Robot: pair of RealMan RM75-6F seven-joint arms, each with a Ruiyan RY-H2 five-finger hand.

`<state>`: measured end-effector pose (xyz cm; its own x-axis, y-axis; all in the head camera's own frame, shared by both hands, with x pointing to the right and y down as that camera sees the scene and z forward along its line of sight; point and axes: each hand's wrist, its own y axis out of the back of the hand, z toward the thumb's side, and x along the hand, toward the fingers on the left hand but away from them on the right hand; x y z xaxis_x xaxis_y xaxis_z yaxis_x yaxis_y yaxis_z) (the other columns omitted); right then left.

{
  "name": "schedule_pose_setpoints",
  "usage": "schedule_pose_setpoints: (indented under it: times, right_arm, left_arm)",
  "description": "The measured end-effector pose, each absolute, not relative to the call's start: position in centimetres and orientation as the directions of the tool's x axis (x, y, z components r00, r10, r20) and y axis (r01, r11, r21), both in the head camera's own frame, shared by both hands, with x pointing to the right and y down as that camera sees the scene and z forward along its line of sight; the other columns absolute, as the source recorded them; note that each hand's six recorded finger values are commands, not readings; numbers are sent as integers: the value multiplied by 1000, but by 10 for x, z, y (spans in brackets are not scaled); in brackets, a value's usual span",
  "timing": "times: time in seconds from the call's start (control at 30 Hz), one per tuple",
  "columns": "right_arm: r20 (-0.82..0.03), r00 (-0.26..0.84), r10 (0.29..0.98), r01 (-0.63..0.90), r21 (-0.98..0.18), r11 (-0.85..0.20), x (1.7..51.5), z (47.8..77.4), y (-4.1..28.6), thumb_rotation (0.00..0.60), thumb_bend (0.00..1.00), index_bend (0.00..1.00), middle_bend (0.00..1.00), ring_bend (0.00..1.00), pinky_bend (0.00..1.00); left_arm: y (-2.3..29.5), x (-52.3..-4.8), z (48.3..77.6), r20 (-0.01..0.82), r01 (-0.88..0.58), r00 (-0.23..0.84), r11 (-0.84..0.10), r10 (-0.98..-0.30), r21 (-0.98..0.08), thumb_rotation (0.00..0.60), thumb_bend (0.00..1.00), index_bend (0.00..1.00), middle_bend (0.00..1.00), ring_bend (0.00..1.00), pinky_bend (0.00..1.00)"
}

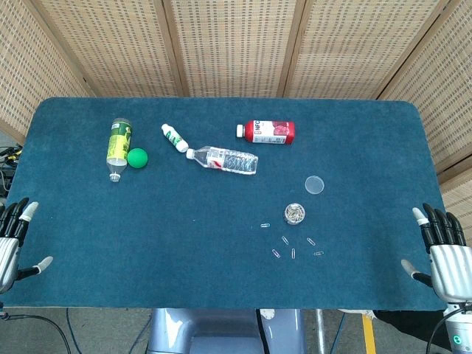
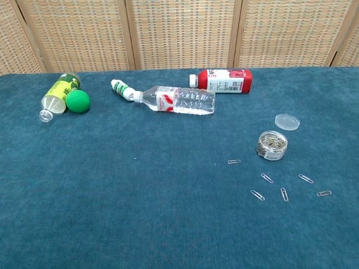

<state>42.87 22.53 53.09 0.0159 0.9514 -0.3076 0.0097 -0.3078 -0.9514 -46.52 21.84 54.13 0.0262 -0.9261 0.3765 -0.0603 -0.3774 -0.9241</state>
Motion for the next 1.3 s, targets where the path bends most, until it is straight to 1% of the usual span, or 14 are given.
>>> schedule_pose_setpoints:
  times: [0.1, 0.17, 0.3, 0.37, 0.4, 0.47, 0.53, 0.57, 0.7, 0.77, 0.9, 1.1, 1.3]
  right_arm:
    - [-326, 23, 945, 13, -945, -326, 428, 535, 226, 600, 0, 11, 0, 0, 0]
    - [-341, 29, 939, 21, -939, -342, 426, 538, 227, 600, 0, 42, 0, 0, 0]
    - [-397, 84, 914, 44, -915, -401, 413, 552, 224, 600, 8, 85, 0, 0, 0]
    - [-424, 118, 898, 55, -900, -432, 405, 560, 220, 600, 46, 119, 0, 0, 0]
    - [-442, 142, 886, 66, -889, -454, 399, 565, 218, 600, 96, 156, 0, 0, 0]
    - [-466, 177, 867, 94, -869, -486, 389, 573, 214, 600, 210, 272, 0, 0, 0]
    - [-492, 217, 843, 142, -838, -526, 375, 583, 209, 600, 270, 354, 0, 0, 0]
    - [-504, 235, 831, 161, -823, -544, 368, 588, 207, 600, 288, 374, 0, 0, 0]
    - [-556, 292, 778, 178, -768, -616, 339, 615, 202, 600, 325, 392, 0, 0, 0]
    - [-570, 301, 764, 173, -756, -632, 328, 625, 201, 600, 356, 415, 0, 0, 0]
    - [-598, 301, 743, 163, -736, -658, 308, 649, 203, 600, 364, 430, 0, 0, 0]
    - [-634, 290, 716, 114, -720, -684, 296, 674, 208, 600, 363, 452, 0, 0, 0]
    - [-650, 283, 705, 90, -714, -695, 291, 687, 214, 600, 363, 455, 0, 0, 0]
  left_arm:
    - [218, -465, 542, 379, -57, 24, -380, -925, -923, 600, 0, 0, 0, 0, 0]
    - [218, -465, 543, 378, -56, 22, -379, -926, -924, 600, 0, 0, 0, 0, 0]
    - [217, -465, 544, 378, -54, 20, -379, -925, -924, 600, 0, 0, 0, 0, 0]
    - [217, -464, 545, 379, -53, 19, -380, -925, -924, 600, 0, 0, 0, 0, 0]
    - [217, -464, 545, 380, -52, 19, -380, -925, -923, 600, 0, 0, 0, 0, 0]
    - [217, -464, 546, 381, -50, 17, -381, -924, -923, 600, 0, 0, 0, 0, 0]
    - [216, -465, 548, 385, -50, 13, -385, -923, -922, 600, 0, 0, 0, 0, 0]
    - [216, -465, 548, 386, -49, 10, -386, -922, -921, 600, 0, 0, 0, 0, 0]
    - [215, -466, 551, 393, -47, 3, -393, -919, -918, 600, 0, 0, 0, 0, 0]
    - [215, -467, 552, 394, -46, 3, -394, -919, -918, 600, 0, 0, 0, 0, 0]
    - [214, -468, 554, 397, -46, -1, -397, -918, -917, 600, 0, 0, 0, 0, 0]
    - [213, -468, 556, 402, -48, -2, -402, -915, -914, 600, 0, 0, 0, 0, 0]
    - [213, -468, 556, 404, -46, -2, -403, -915, -914, 600, 0, 0, 0, 0, 0]
